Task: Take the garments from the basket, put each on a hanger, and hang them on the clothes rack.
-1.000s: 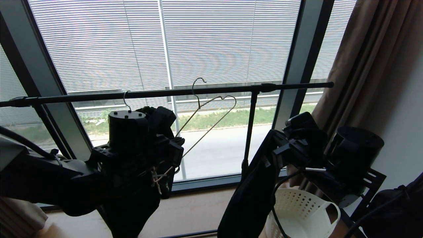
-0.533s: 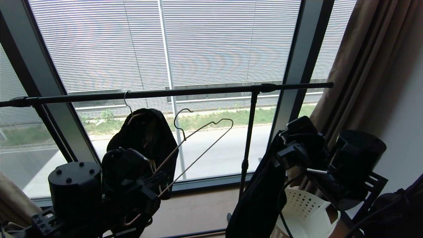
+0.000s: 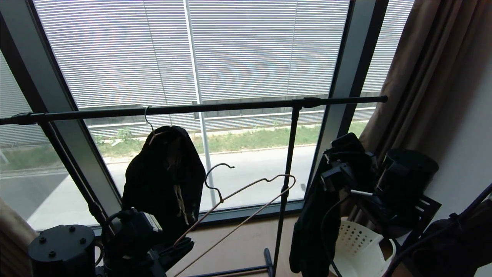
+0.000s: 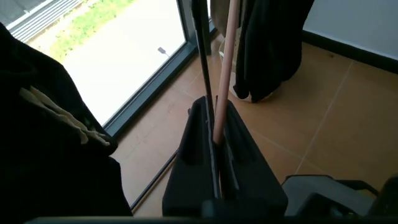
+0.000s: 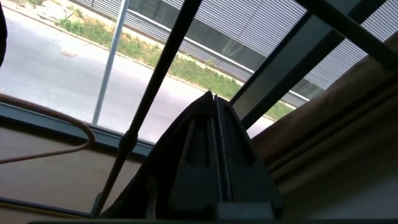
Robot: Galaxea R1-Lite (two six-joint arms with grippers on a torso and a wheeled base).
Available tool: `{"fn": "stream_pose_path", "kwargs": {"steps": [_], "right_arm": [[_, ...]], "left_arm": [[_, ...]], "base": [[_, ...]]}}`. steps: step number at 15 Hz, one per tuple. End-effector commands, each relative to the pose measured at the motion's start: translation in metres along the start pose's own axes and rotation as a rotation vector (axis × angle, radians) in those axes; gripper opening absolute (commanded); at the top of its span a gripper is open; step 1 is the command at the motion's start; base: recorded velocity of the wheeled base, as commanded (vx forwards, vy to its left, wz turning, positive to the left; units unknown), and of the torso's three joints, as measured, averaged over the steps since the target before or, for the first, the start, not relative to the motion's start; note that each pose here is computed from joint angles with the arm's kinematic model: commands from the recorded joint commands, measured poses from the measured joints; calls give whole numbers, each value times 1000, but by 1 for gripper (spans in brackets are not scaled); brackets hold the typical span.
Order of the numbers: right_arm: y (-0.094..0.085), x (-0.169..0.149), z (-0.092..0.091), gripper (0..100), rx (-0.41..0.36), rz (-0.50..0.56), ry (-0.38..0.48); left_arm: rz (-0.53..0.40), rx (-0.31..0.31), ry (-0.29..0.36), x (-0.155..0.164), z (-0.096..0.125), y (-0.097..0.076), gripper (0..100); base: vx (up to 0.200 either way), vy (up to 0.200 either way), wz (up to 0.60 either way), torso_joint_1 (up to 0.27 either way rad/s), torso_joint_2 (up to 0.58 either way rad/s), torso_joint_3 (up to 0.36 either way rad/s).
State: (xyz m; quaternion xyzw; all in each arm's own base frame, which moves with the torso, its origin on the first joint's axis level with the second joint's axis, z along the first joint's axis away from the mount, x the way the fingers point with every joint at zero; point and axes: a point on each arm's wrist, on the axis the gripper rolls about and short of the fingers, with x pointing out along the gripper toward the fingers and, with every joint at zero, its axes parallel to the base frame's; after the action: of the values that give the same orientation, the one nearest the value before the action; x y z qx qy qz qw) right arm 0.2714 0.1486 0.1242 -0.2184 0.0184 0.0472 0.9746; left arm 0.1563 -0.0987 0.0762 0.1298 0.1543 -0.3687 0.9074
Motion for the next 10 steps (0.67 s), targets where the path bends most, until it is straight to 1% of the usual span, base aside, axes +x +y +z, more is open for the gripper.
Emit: {"fn": "stream_pose_path", "kwargs": {"steps": [1,2,4,6,8,9,10], "right_arm": [[1,10,-3,0,9,-41,0],[2,12,-4,0,14,-52,-7],[5,17,-5,0,25,-69,-26],[5,15,-4,0,27,-67,-30],[6,14,-3,0,26,-62,-33],[7,14,-3,0,27,-64,-33],[11,12,-1,0,28,-58,-36]], "left_arm": [[-24,-8,44,7,-7,-3,0],[-38,-14,42,7,-6,-5,0],[-73,-53,35,10,-5,-12,0],[-76,-51,33,15,-7,-13,0],[-94,-40,4,20,-5,-17,0],[-102,-42,2,23,-6,-19,0],[-110,-38,0,26,-7,-21,0]], "base": [[0,0,0,0,0,0],[0,0,0,0,0,0],[0,0,0,0,0,0],[0,0,0,0,0,0],[0,0,0,0,0,0],[0,0,0,0,0,0],[0,0,0,0,0,0]]}}
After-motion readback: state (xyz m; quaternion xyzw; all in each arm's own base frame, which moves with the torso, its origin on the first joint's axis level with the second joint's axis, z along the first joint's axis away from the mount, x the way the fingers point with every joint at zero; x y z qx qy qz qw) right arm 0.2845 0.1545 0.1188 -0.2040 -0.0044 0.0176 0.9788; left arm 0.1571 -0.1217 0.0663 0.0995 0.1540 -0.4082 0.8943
